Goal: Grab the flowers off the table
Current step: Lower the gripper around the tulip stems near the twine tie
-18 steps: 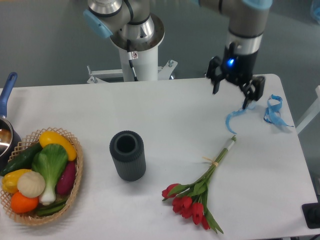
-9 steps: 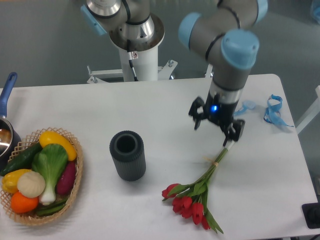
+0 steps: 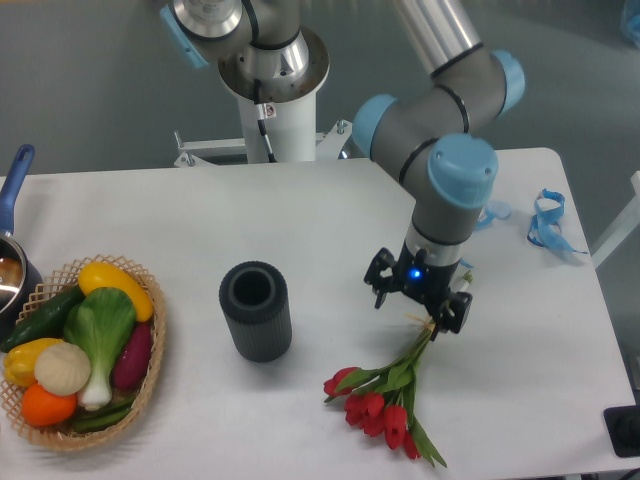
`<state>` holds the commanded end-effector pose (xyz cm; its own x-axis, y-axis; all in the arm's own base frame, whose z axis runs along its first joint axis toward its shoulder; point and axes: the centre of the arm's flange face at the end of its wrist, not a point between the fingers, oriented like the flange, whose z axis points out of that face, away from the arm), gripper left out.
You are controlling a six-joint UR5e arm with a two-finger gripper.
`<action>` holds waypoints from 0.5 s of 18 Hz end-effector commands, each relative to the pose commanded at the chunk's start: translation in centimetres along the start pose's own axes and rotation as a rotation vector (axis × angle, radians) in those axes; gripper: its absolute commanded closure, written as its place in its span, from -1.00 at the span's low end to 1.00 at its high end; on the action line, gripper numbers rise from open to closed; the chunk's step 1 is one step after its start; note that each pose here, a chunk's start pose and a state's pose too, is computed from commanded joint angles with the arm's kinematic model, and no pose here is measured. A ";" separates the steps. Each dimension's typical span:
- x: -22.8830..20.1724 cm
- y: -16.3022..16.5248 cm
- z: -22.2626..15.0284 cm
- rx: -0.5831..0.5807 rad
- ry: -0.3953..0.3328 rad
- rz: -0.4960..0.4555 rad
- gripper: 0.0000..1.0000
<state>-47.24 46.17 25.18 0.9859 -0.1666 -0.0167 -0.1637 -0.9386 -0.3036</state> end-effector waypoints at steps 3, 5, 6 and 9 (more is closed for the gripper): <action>-1.5 0.1 2.3 0.005 -0.009 0.006 -1.00; -2.4 -0.5 3.0 0.009 -0.017 0.010 -1.00; -2.5 -0.5 3.2 0.009 -0.015 0.010 -1.00; -2.6 -0.2 3.8 0.004 -0.008 0.003 -1.00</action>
<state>-49.64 47.93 21.69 0.9857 -0.1667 -0.0254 -0.1664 -0.9370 -0.3073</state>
